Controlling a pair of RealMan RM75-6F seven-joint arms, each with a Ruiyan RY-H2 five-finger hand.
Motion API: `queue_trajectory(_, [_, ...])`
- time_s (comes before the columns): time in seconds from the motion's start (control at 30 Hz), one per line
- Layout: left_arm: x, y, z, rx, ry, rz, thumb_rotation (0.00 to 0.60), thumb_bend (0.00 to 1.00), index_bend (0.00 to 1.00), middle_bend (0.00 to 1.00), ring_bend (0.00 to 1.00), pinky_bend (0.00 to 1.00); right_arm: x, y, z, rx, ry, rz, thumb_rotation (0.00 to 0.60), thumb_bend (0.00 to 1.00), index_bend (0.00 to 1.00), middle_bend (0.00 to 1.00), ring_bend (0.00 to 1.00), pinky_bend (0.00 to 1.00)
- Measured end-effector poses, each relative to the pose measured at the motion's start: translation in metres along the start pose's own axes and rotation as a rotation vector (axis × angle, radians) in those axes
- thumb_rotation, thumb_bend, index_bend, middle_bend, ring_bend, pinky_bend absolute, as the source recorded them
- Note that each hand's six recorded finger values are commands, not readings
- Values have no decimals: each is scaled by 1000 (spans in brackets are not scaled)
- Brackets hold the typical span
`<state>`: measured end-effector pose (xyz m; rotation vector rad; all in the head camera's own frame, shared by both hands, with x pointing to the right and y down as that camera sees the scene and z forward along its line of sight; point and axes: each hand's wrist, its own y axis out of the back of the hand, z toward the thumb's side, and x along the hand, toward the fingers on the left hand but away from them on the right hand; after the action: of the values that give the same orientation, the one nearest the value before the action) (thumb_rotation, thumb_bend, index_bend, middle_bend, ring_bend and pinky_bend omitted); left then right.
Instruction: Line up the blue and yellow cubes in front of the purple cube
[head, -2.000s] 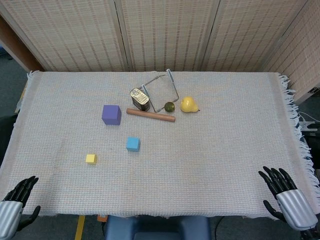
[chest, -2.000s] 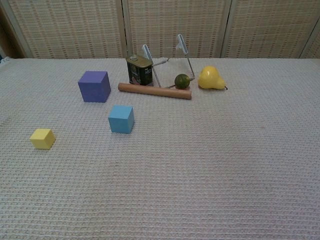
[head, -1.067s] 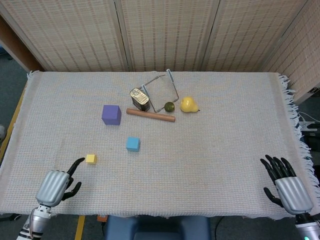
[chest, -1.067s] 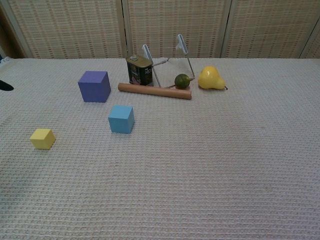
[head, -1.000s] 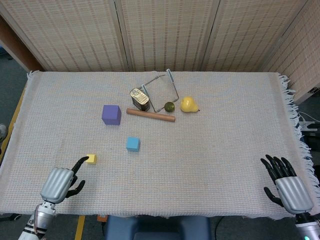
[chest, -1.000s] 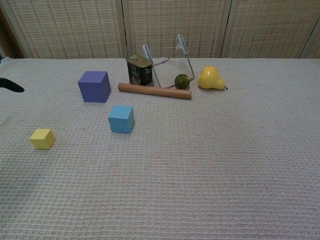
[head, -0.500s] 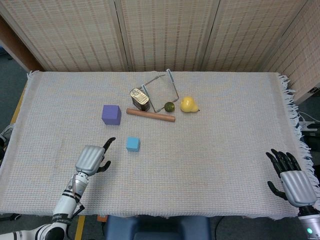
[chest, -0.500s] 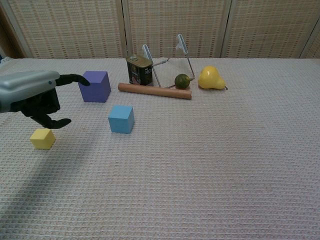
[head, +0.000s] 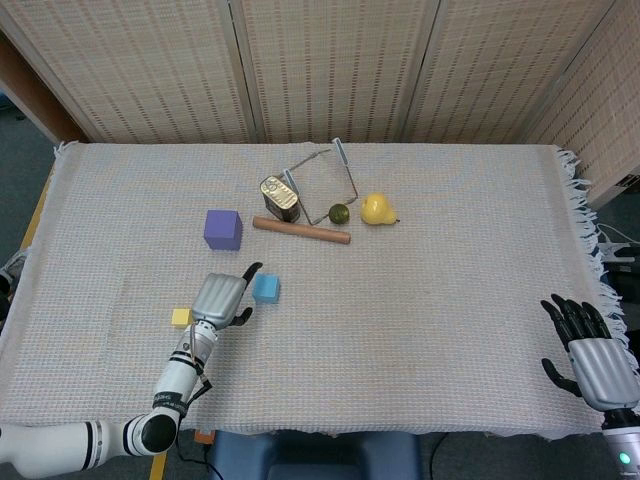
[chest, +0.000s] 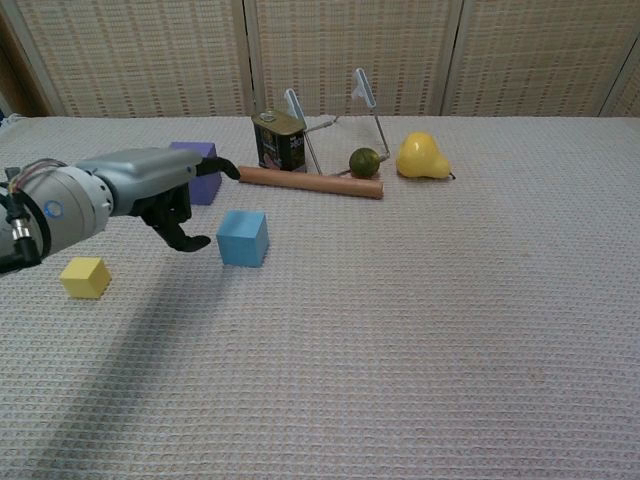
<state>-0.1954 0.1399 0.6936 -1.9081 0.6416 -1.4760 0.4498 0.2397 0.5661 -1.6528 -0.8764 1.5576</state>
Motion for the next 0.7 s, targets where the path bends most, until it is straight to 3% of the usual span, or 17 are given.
queue_trajectory(0.43, [30,-20,4,117,47,-7,600,359,214,1000,1000,1000,0,0,-4,-7,-18,14,600,101,0,0,0,0])
queue_trajectory(0.7, [35,-22,12,125,35,26,600,358,307,1000,1000,1000,-1,-2,-6,-6,-25,32,600,101,0,0,0,0])
